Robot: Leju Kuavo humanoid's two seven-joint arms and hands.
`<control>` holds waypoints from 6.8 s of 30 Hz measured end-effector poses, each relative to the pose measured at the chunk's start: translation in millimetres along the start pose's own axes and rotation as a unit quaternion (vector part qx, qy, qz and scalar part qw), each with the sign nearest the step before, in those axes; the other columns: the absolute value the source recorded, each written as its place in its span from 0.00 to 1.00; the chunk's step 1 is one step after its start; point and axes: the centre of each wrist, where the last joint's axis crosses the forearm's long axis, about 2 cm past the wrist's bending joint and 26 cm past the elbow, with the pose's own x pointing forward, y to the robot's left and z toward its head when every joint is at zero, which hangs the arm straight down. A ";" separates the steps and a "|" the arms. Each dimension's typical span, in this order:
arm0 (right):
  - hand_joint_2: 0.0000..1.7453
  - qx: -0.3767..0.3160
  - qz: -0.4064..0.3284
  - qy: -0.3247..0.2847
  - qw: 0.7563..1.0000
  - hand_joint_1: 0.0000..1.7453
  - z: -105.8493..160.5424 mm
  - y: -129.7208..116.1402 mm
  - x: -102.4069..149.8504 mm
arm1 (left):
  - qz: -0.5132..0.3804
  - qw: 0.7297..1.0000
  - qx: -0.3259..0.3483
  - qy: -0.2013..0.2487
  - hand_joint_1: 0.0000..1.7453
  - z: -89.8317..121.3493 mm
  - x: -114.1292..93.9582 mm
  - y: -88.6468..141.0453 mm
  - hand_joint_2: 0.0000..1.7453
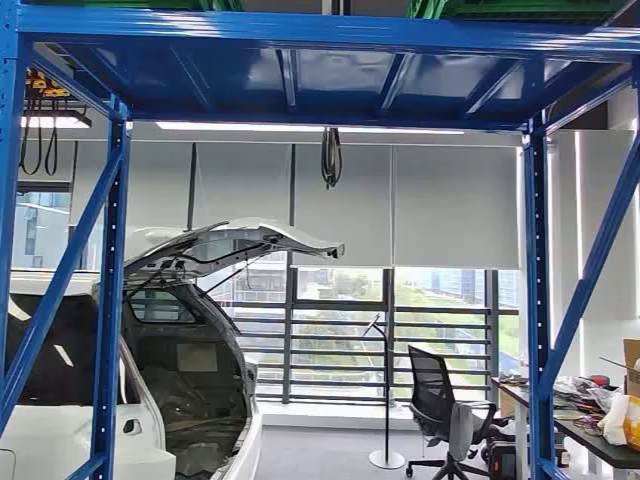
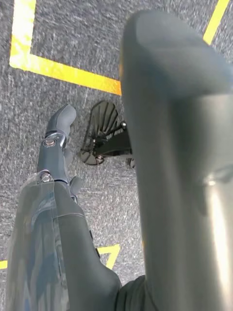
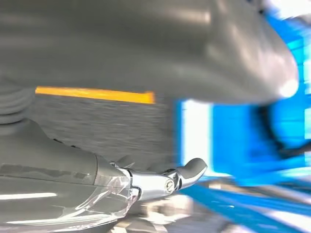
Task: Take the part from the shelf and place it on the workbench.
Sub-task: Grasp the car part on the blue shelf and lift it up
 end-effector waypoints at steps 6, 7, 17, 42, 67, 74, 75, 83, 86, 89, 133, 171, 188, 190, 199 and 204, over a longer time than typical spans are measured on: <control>0.00 0.029 0.022 -0.102 0.994 0.00 -21.2 -1.9 40.6 | 0.002 1.000 -0.001 -0.004 0.00 -1.3 2.8 -1.8 0.00; 0.00 0.036 0.025 -0.123 0.991 0.00 -24.6 -0.9 49.3 | 0.002 1.000 -0.001 -0.004 0.00 -1.5 3.2 -2.2 0.00; 0.00 0.108 0.039 -0.332 0.936 0.00 -45.1 24.0 143.3 | 0.000 1.000 0.000 -0.009 0.00 -3.8 8.2 -5.8 0.00; 0.00 0.231 0.006 -0.455 0.860 0.00 -14.1 64.3 228.6 | 0.004 1.000 -0.008 -0.017 0.00 -4.7 9.7 -17.2 0.00; 0.00 -0.014 0.340 -0.415 0.844 0.00 17.8 40.9 204.1 | 0.010 1.000 -0.002 -0.012 0.00 -2.7 4.5 -17.2 0.00; 0.00 -0.015 0.345 -0.412 0.843 0.00 18.9 42.8 203.5 | 0.010 1.000 -0.006 -0.012 0.00 -2.6 4.4 -17.6 0.00; 0.00 -0.015 0.345 -0.412 0.844 0.00 19.0 43.2 203.5 | 0.010 1.000 -0.006 -0.012 0.00 -2.6 4.3 -17.7 0.00; 0.00 -0.012 0.345 -0.407 0.846 0.00 19.5 45.4 203.2 | 0.012 1.000 -0.006 -0.014 0.00 -2.5 4.0 -18.5 0.00; 0.00 -0.009 0.343 -0.408 0.846 0.00 19.8 46.5 203.1 | 0.012 1.000 -0.007 -0.015 0.00 -2.5 4.0 -18.5 0.00; 0.00 -0.008 0.343 -0.408 0.846 0.00 20.0 47.3 203.1 | 0.012 1.000 -0.007 -0.015 0.00 -2.5 4.1 -18.6 0.00; 0.00 0.003 0.337 -0.409 0.848 0.00 20.0 48.1 203.2 | 0.015 1.000 -0.006 -0.014 0.00 -1.6 2.0 -22.9 0.00; 0.00 0.017 0.296 -0.412 0.862 0.00 17.6 51.8 205.0 | 0.016 1.000 -0.005 -0.017 0.00 -1.9 2.5 -23.5 0.00; 0.75 0.053 0.343 -0.355 0.868 0.00 15.1 25.9 199.7 | 0.013 1.000 -0.007 -0.011 0.00 0.2 -2.6 -21.3 0.00; 1.00 0.043 0.363 -0.346 0.864 0.00 14.8 21.9 197.8 | 0.013 1.000 -0.007 -0.012 0.00 0.1 -2.2 -21.3 0.00; 1.00 -0.084 0.536 -0.263 0.798 0.00 11.6 -0.5 181.8 | 0.006 1.000 -0.011 -0.012 0.00 -0.1 -1.7 -22.0 0.00; 1.00 -0.111 0.602 -0.204 0.764 0.00 4.4 -10.5 168.4 | -0.004 1.000 -0.018 -0.011 0.00 -0.6 -0.5 -23.3 0.00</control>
